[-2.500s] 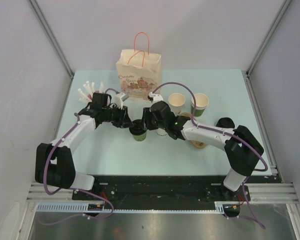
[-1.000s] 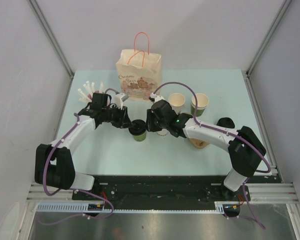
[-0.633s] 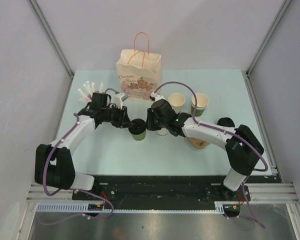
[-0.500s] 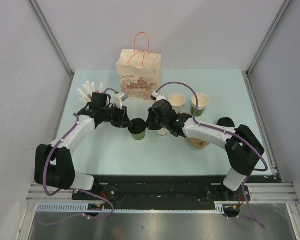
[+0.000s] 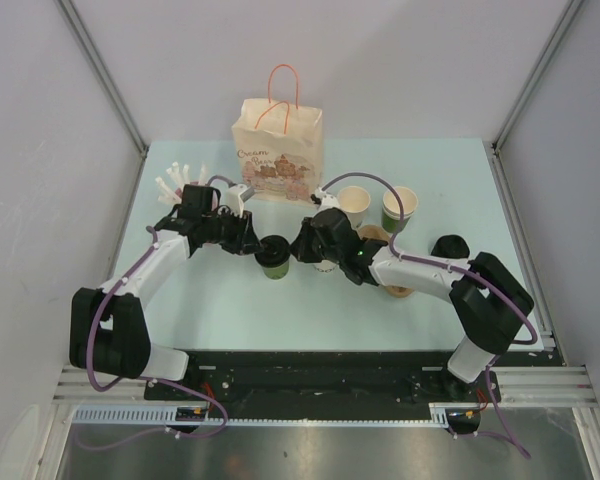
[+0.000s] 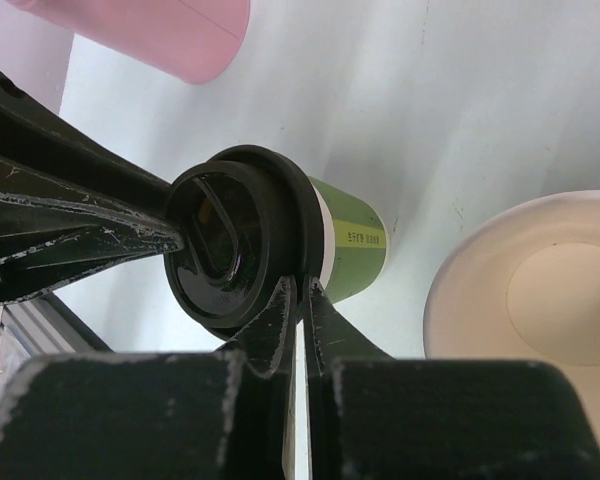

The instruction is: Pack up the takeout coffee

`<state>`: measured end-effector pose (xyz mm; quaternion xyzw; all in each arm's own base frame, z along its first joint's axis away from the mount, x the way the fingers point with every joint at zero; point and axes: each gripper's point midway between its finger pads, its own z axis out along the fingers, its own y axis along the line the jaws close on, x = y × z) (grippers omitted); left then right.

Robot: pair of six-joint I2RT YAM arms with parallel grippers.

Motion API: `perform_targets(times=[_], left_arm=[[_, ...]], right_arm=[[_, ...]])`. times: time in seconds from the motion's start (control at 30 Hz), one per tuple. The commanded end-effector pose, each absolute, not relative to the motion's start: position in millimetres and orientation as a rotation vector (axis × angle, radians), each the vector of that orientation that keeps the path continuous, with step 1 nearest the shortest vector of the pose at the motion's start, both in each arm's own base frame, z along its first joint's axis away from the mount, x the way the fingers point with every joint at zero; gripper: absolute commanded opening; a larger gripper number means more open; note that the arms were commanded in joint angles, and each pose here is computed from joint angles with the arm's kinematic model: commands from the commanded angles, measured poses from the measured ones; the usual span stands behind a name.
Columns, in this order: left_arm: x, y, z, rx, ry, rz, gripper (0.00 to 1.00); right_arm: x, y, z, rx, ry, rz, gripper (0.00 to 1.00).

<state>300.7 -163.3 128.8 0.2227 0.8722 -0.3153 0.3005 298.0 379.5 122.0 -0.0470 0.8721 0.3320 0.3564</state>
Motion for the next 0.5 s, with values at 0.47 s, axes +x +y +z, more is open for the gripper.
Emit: perform_targets(times=[0.47], left_arm=[[283,-160,86,0.636,2.446,-0.837,0.31]], right_arm=[[197,317,-31,-0.311,2.765,0.467,0.00]])
